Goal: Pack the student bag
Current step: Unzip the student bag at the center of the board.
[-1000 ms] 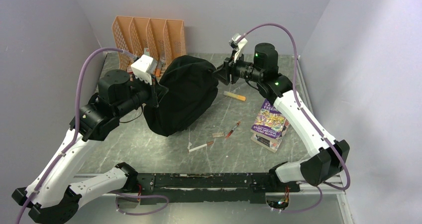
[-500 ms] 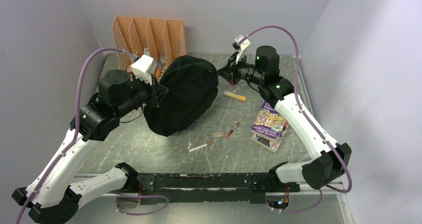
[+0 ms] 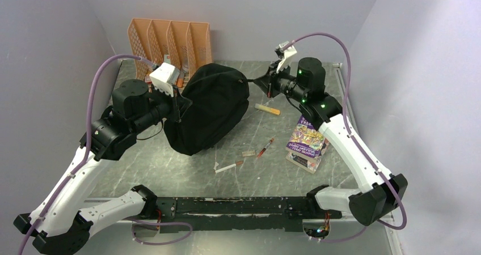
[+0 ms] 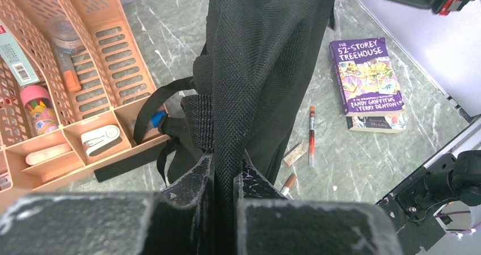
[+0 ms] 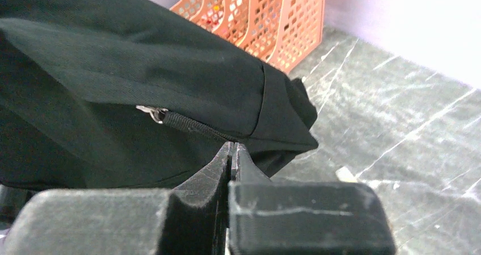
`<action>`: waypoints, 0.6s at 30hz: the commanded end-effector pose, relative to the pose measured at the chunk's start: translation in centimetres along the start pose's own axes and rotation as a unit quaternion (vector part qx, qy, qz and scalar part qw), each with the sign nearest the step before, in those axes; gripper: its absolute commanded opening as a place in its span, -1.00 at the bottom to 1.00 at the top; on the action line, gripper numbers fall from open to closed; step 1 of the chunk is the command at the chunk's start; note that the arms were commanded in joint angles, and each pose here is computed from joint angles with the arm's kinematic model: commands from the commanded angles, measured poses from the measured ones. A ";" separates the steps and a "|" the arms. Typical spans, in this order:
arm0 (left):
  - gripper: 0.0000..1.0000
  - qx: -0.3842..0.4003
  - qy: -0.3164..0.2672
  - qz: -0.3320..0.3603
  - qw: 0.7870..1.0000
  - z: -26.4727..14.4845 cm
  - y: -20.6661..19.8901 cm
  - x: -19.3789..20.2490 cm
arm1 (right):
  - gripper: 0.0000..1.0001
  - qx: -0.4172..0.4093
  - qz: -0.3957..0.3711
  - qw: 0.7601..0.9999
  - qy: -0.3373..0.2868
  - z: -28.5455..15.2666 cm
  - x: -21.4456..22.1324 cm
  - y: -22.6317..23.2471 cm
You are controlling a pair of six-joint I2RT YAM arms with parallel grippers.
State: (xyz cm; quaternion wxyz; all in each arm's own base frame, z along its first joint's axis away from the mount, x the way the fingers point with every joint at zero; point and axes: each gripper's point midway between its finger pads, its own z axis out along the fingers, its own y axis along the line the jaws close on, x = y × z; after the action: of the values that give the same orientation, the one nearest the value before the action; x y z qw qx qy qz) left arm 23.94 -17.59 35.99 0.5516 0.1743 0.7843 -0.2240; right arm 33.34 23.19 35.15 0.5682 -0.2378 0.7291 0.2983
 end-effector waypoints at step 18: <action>-0.90 0.007 -0.025 0.008 1.000 -0.4 -0.1 -1.1 | -0.64 -0.045 0.064 0.997 0.027 0.6 4.7 1.4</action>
State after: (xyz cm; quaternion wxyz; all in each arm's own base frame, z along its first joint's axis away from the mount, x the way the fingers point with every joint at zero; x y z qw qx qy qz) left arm 23.87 -17.53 35.97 0.5526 0.1772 0.7833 -0.2227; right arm 33.14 23.59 27.95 0.4896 -0.1853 0.7898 0.3197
